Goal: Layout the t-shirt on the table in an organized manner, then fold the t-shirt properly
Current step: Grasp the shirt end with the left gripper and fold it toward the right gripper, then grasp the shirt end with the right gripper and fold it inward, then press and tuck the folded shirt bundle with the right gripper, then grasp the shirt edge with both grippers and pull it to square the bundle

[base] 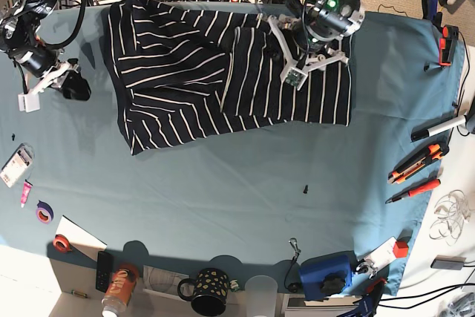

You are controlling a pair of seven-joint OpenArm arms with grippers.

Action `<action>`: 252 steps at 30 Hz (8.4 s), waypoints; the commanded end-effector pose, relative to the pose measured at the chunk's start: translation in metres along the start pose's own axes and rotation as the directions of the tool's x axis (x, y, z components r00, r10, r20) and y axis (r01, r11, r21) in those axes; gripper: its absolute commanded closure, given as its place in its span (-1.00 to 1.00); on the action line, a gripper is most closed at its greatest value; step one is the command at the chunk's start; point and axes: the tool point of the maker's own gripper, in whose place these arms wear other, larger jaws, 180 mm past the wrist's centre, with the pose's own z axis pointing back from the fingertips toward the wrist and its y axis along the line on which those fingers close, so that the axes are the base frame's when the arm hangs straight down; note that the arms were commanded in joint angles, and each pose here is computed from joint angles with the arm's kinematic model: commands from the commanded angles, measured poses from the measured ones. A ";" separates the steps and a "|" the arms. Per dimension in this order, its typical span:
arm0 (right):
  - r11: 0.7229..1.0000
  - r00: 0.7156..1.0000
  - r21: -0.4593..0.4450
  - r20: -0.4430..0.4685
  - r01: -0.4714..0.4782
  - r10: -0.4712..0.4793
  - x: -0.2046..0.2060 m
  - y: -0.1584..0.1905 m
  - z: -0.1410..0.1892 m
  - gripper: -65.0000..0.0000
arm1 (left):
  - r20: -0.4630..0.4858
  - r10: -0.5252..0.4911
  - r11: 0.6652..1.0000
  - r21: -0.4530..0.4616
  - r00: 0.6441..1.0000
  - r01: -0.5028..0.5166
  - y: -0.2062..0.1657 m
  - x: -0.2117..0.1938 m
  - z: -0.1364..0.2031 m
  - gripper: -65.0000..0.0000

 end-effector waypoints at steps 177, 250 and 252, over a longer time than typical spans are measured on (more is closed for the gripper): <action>0.579 0.665 -0.331 -0.307 -0.745 0.681 -0.003 0.148 -0.079 0.39 | 0.066 0.200 0.894 0.396 0.978 -0.210 0.122 -0.016 0.117 1.00; 0.889 0.896 -0.254 -0.335 -0.382 0.290 -0.034 0.043 0.002 0.39 | 0.251 -0.059 0.861 -0.477 0.966 0.177 -0.124 0.049 0.059 0.23; 0.886 0.878 -0.214 -0.357 -0.411 0.321 -0.040 0.054 -0.007 0.39 | 0.245 -0.065 0.860 -0.477 0.967 0.179 -0.122 0.051 0.053 0.23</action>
